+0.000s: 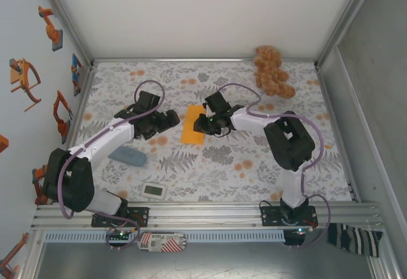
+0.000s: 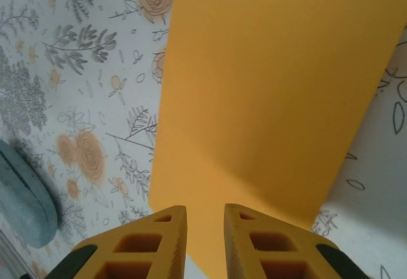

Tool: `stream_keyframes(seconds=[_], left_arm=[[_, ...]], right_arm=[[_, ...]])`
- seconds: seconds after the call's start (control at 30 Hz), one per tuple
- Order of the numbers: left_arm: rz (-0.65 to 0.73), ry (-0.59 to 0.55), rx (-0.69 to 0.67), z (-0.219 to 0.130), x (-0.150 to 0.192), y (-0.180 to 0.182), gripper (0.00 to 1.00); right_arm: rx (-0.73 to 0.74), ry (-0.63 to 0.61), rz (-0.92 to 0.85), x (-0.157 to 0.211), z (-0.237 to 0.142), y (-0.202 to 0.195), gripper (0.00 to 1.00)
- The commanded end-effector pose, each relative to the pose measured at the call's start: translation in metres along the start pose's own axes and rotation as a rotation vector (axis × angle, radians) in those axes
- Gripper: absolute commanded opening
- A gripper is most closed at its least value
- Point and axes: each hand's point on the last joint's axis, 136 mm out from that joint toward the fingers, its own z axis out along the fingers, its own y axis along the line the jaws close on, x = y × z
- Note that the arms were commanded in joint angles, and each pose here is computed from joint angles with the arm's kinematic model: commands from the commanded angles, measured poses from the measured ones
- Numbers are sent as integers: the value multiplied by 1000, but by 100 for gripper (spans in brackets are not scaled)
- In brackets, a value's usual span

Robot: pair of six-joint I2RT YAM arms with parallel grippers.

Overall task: Fold a paper plane with a square sheet of paper (pick it up from the middle)
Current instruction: Third fold the triangle at the center of the table.

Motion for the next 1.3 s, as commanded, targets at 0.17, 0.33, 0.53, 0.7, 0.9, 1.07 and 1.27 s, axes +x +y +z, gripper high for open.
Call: stream_keyframes(seconds=[0.17, 0.33, 0.53, 0.7, 0.9, 1.07, 1.27], left_arm=[[-11, 8, 33, 5, -2, -7, 96], [-5, 27, 56, 9, 0, -11, 96], [-3, 66, 106, 13, 7, -20, 100], [-39, 106, 178, 19, 16, -31, 99], [-77, 143, 220, 20, 35, -42, 97], [-93, 161, 252, 26, 53, -58, 96], [-120, 216, 292, 44, 75, -74, 86]], right_arm=[[49, 85, -60, 15, 14, -18, 21], [171, 161, -176, 38, 1, -50, 22], [229, 167, -318, 40, -31, -69, 17], [106, 20, -257, 19, -55, -27, 18], [59, -133, -50, 7, -60, -25, 22], [79, -110, -1, 3, -47, -37, 22], [81, -69, 19, 3, -32, -45, 21]])
